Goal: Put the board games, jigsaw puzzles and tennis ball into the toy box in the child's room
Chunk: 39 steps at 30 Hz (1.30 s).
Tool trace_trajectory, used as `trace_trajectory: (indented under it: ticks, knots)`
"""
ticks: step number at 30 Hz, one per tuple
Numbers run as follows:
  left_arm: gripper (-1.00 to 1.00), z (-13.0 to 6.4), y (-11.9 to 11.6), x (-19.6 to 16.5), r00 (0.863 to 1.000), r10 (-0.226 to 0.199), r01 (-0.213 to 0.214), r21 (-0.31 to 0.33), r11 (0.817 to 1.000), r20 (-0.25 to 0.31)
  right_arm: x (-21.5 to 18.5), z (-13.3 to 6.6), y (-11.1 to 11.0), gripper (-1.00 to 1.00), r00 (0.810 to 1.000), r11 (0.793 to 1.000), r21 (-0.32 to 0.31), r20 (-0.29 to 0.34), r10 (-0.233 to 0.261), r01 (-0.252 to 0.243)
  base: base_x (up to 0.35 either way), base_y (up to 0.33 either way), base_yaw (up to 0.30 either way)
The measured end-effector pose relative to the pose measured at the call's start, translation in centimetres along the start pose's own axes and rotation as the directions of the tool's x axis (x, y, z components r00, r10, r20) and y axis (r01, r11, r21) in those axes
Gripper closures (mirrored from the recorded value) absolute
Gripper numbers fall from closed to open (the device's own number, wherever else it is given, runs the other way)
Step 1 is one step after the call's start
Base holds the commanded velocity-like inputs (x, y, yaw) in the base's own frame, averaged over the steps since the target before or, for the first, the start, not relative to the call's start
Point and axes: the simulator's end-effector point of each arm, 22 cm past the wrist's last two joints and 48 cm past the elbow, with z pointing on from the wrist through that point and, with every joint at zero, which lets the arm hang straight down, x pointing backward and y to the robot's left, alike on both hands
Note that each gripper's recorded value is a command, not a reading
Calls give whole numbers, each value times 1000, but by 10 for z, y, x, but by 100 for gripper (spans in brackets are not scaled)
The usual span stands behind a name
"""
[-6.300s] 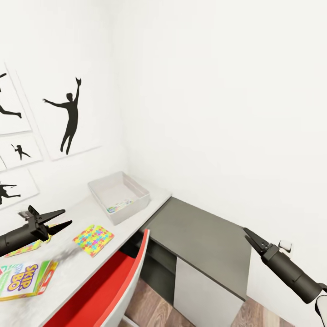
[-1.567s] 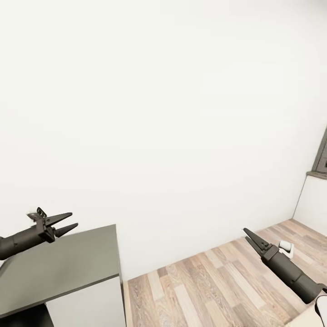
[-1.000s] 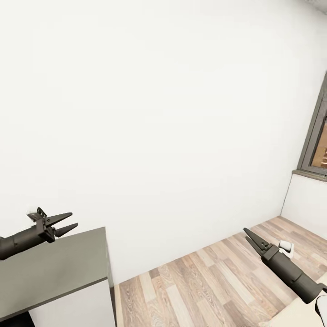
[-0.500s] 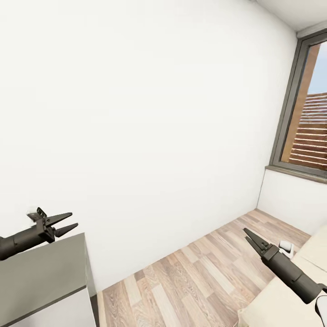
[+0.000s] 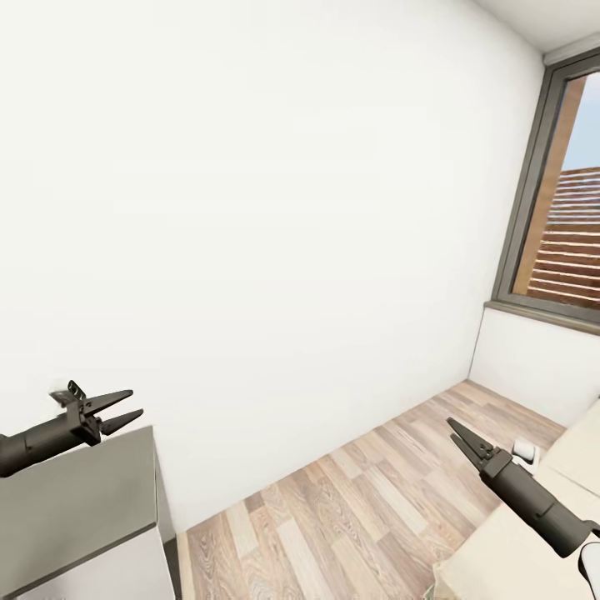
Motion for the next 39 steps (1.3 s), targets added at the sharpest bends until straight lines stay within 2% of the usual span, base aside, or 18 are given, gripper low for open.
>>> trace_trajectory:
  ticks: [22,39]
  knots:
    - [-100,3,18,4,1000,-29,29,-21,999,-8,8,0,-22,-100,999,999,39,-13,31,-30,0,0,-85]
    - [-100,4,21,5,999,-34,33,-23,999,-10,9,1,-24,-100,999,999,43,-14,33,-33,0,0,-254]
